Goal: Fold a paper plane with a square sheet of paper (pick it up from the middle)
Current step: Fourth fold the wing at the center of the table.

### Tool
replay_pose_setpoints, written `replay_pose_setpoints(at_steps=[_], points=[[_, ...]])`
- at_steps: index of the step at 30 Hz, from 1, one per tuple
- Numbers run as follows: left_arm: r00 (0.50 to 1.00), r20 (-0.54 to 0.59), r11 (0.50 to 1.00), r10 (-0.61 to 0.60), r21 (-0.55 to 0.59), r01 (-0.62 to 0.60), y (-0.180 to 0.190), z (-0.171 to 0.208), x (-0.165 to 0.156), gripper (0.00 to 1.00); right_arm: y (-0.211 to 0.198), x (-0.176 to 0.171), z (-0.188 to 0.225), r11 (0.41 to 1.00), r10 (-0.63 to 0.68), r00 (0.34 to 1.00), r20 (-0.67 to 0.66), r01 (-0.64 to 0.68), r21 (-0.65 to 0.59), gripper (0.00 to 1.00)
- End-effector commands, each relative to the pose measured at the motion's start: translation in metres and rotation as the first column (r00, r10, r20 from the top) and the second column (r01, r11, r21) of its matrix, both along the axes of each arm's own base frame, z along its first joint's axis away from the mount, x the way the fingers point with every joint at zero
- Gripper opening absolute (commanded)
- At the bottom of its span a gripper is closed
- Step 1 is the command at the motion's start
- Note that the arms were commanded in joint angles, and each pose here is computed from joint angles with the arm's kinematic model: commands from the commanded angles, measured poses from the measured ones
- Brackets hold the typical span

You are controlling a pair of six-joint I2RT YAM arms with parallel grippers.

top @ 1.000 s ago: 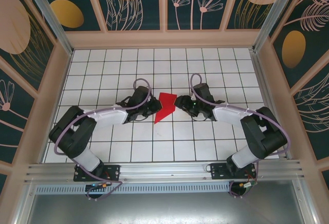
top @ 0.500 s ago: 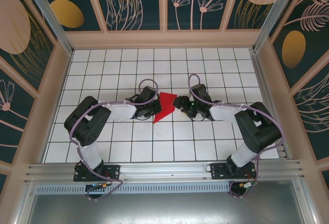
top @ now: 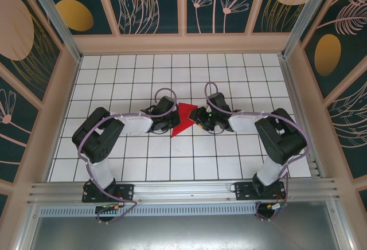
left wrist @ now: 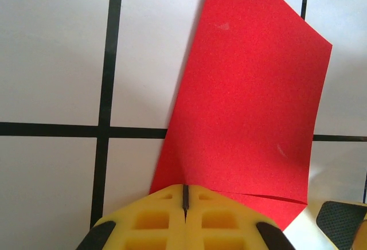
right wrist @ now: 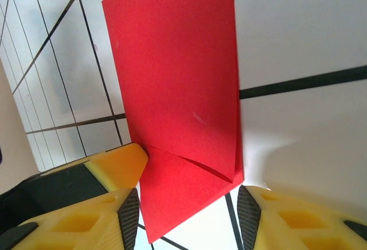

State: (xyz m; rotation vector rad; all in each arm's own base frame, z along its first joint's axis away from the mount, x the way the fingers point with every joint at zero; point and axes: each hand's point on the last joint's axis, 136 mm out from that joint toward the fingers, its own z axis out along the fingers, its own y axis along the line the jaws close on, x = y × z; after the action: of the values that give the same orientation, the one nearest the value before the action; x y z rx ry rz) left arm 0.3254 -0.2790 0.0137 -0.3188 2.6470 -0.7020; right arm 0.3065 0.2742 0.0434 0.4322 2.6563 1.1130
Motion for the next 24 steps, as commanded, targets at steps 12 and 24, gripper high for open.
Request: replay_pose_setpoints(at_steps=[12, 24], points=[[0.995, -0.092, 0.996, 0.030, 0.086, -0.023, 0.021, -0.035, -0.018, 0.00, 0.001, 0.009, -0.011, 0.994, -0.011, 1.000, -0.029, 0.007, -0.111, 0.51], [0.995, -0.097, 0.997, 0.026, 0.078, -0.018, 0.020, -0.036, -0.020, 0.00, 0.015, 0.004, -0.008, 0.998, 0.034, 0.999, -0.026, -0.036, -0.057, 0.48]])
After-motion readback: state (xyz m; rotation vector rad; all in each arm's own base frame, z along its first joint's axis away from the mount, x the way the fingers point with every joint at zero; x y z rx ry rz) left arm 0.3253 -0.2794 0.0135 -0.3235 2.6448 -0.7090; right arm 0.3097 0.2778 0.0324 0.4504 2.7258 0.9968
